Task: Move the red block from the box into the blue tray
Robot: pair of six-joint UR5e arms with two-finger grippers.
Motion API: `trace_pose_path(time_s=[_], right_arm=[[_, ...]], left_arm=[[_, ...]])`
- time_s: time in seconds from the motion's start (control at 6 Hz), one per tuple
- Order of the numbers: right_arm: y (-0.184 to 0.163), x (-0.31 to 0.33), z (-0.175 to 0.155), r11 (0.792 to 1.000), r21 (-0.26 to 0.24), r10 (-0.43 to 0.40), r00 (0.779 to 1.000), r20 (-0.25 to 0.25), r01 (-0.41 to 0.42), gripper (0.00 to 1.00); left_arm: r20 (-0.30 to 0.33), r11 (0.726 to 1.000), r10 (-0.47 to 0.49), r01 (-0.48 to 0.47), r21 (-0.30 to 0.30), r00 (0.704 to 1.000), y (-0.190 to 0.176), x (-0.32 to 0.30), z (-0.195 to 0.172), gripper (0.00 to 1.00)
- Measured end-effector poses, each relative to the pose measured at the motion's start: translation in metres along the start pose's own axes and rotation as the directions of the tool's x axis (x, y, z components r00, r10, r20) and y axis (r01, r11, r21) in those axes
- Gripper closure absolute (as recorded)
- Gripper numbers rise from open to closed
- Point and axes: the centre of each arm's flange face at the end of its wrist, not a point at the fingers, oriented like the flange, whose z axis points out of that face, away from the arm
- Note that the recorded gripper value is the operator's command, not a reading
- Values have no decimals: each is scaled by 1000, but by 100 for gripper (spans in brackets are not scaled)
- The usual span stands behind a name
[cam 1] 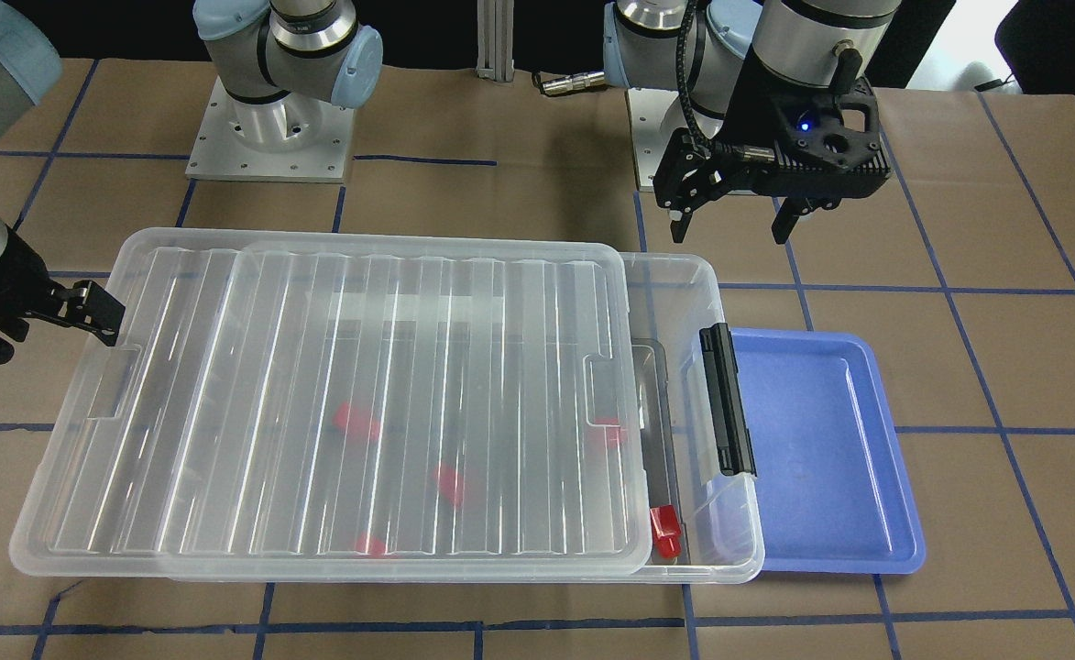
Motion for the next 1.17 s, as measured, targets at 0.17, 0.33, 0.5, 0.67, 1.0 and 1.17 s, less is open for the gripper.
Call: trace_pose_path(time_s=[0.17,0.33,0.5,0.67,1.0,1.17], right_arm=[[2,16,1,1000,-2,-5,1000,-8,4,0],[3,31,1,1000,2,-16,1000,-13,16,0],[5,45,1,1000,8,-20,1000,-20,20,0],[7,59,1,1000,12,-17,999,-29,17,0],[12,74,-5,1000,20,-1,999,-42,2,0],[14,74,-12,1000,29,11,999,-48,-10,0]], left_arm=[[0,1000,0,0,0,1000,0,0,0,2],[0,1000,0,0,0,1000,0,0,0,2],[0,1000,0,0,0,1000,0,0,0,2],[0,1000,2,-2,-2,1000,0,1,1,2],[-1,1000,9,-9,-4,1000,-2,2,2,2],[-3,1000,23,-23,-7,1000,-3,3,4,2]])
